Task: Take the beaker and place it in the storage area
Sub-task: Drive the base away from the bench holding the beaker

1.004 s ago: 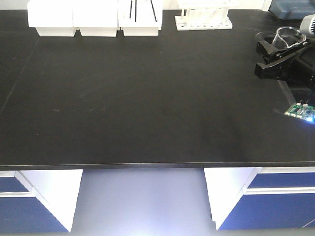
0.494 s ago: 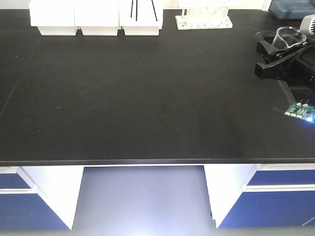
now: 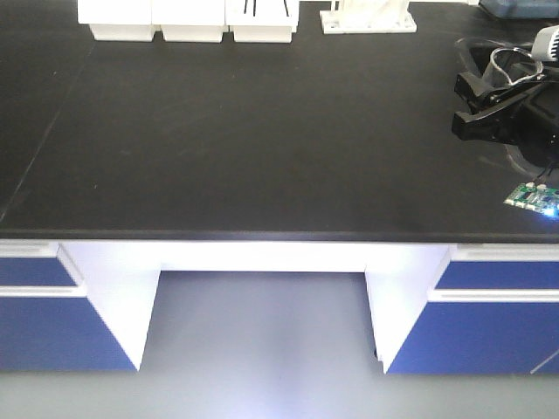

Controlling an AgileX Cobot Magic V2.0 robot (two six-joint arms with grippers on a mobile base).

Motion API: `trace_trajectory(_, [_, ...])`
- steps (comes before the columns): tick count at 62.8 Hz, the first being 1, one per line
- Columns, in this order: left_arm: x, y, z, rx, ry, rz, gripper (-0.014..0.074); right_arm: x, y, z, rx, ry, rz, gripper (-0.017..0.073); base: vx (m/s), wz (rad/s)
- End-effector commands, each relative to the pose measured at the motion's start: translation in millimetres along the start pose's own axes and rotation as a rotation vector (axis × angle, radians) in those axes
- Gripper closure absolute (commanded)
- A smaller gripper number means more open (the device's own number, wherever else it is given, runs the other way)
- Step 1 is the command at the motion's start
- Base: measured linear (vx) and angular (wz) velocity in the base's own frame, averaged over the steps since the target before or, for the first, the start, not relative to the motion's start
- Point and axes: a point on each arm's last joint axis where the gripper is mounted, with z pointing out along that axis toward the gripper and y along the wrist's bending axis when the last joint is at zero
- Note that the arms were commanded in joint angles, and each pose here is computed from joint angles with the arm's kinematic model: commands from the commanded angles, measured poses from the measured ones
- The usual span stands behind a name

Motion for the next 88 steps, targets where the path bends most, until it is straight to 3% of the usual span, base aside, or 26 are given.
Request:
trace_trajectory(1, [-14.7, -0.6, -2.7, 0.009, -0.113, -0.011, 0.06, -21.0, 2.3, -5.5, -0.028, -0.117, -0.011, 0.0564, -0.22, 0.03])
trace_trajectory(88, [-14.7, -0.6, -2.7, 0.009, -0.113, -0.011, 0.06, -21.0, 2.3, -5.5, -0.028, -0.117, -0.011, 0.0564, -0.3, -0.07])
